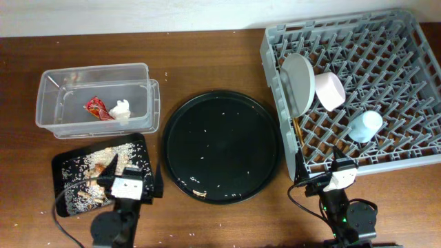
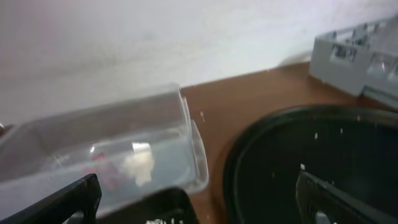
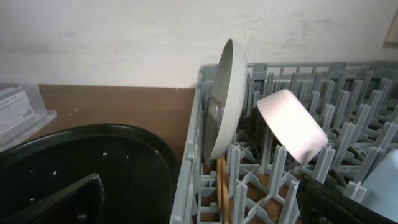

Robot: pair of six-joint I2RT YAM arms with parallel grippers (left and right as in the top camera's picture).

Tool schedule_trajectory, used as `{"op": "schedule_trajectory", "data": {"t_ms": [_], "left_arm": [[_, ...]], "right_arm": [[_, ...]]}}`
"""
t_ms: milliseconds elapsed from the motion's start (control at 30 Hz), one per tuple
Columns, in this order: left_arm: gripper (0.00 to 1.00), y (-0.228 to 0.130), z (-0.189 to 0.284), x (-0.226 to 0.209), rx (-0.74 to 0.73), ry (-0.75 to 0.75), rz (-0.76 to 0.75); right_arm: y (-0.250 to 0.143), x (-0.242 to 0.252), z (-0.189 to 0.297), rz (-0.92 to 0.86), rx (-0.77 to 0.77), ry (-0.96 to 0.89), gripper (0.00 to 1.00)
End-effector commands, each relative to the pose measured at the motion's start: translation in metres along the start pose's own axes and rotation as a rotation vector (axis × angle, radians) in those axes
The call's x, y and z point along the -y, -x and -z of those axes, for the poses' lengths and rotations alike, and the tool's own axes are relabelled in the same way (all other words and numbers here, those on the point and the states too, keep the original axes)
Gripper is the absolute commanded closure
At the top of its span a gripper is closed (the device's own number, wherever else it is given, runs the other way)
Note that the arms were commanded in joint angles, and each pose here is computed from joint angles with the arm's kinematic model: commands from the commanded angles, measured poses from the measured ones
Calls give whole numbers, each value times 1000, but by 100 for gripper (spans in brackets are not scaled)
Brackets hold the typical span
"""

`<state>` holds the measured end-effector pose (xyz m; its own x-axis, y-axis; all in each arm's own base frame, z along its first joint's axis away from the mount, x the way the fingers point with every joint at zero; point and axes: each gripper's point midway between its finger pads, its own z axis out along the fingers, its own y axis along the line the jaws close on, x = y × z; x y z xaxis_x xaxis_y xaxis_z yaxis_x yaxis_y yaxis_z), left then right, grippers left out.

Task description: Sort waste into correct bins and load items into the dishwasher rack

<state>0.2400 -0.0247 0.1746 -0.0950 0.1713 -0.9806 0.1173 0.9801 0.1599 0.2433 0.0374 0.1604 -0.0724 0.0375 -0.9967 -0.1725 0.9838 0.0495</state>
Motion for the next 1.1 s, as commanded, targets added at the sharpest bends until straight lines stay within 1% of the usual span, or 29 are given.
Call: {"op": "schedule_trajectory", "data": {"t_ms": [0,67,1067], "left_arm": [[1,-15,-5,8,22,-29,-11],[1,-16,-7,7,44,-22,-12],[1,-19,-8,8,27,-25,-12]], "right_arm": [[-2,1,0,3,-4,-1,2],[-2,1,0,2,-3,-1,2],[-2,1,0,3,-4,-1,2]]}}
